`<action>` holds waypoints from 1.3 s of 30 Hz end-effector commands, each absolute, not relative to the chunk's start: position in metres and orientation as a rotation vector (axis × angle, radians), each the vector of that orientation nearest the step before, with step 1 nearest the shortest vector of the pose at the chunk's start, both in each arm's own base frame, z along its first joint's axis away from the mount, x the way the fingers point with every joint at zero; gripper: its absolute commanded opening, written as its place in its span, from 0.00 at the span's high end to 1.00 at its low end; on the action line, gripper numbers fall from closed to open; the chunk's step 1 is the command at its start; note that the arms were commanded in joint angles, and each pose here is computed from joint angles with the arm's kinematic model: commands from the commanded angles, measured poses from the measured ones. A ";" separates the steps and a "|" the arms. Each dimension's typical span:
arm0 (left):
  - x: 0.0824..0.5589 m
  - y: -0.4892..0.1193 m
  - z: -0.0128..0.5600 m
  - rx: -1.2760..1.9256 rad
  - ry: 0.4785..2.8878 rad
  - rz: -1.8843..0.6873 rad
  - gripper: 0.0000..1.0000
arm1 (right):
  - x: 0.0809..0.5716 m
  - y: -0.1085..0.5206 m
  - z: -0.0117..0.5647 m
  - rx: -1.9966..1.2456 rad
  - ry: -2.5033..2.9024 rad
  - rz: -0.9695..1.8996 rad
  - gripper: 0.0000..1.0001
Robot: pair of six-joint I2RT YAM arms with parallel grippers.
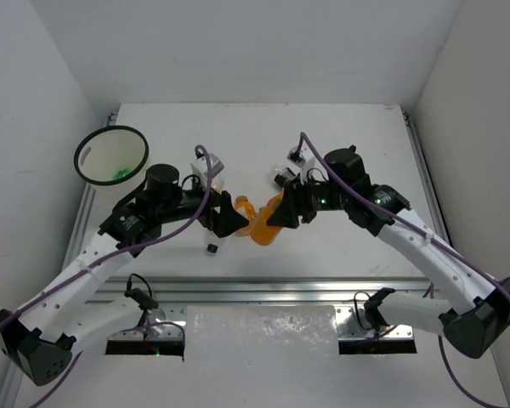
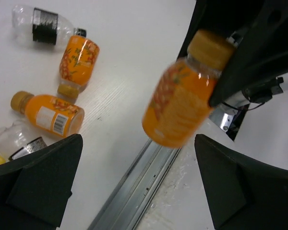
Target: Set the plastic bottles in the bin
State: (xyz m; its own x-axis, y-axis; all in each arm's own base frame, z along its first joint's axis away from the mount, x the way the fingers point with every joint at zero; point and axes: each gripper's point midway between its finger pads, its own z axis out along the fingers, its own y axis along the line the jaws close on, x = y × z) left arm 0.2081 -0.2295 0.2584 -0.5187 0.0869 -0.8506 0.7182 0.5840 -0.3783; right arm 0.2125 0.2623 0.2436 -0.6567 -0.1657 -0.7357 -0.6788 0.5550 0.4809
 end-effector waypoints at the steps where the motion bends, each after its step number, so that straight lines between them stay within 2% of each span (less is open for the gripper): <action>1: 0.190 -0.249 0.285 0.855 1.781 -1.050 0.00 | 0.154 0.275 0.257 -0.877 2.114 1.377 0.79; 6: 0.173 -0.268 0.268 0.953 1.835 -1.201 0.00 | 0.149 0.278 0.276 -0.904 2.027 1.427 0.79; 9: 0.149 -0.276 0.266 1.052 1.820 -1.379 0.00 | 0.155 0.280 0.281 -0.883 2.005 1.411 0.79; 17: 0.122 -0.286 0.289 1.104 1.700 -1.614 0.02 | 0.171 0.291 0.304 -0.854 1.907 1.421 0.79; 20: 0.126 -0.288 0.288 1.085 1.721 -1.601 0.21 | 0.175 0.294 0.318 -0.838 1.858 1.428 0.79; 21: 0.129 -0.289 0.289 1.083 1.727 -1.592 0.45 | 0.177 0.295 0.323 -0.830 1.842 1.426 0.79; 22: 0.131 -0.289 0.289 1.079 1.734 -1.586 0.56 | 0.180 0.296 0.326 -0.823 1.821 1.424 0.77; 23: 0.136 -0.292 0.293 1.065 1.740 -1.565 0.75 | 0.182 0.299 0.333 -0.821 1.791 1.435 0.77; 24: 0.139 -0.292 0.292 1.054 1.745 -1.552 0.75 | 0.183 0.301 0.336 -0.814 1.780 1.441 0.76; 26: 0.148 -0.295 0.299 1.029 1.738 -1.512 0.96 | 0.185 0.303 0.339 -0.807 1.767 1.463 0.76; 27: 0.157 -0.296 0.301 0.995 1.744 -1.468 1.00 | 0.185 0.304 0.341 -0.802 1.762 1.473 0.74; 30: 0.184 -0.292 0.319 0.863 1.747 -1.311 1.00 | 0.188 0.304 0.340 -0.793 1.748 1.452 0.65; 31: 0.191 -0.289 0.324 0.813 1.749 -1.272 1.00 | 0.187 0.301 0.340 -0.788 1.743 1.437 0.53; 32: 0.208 -0.281 0.334 0.709 1.747 -1.167 1.00 | 0.190 0.299 0.335 -0.770 1.759 1.407 0.02; 34: 0.233 -0.259 0.342 0.514 1.821 -0.994 1.00 | 0.209 0.282 0.326 -0.632 1.848 1.246 0.01; 35: 0.264 -0.230 0.341 0.311 1.854 -0.784 1.00 | 0.224 0.268 0.322 -0.559 1.878 1.157 0.01; 36: 0.275 -0.203 0.328 0.141 1.936 -0.651 1.00 | 0.240 0.249 0.310 -0.450 1.945 1.026 0.01; 39: 0.302 -0.137 0.340 -0.196 1.909 -0.379 1.00 | 0.265 0.198 0.301 -0.219 2.029 0.780 0.01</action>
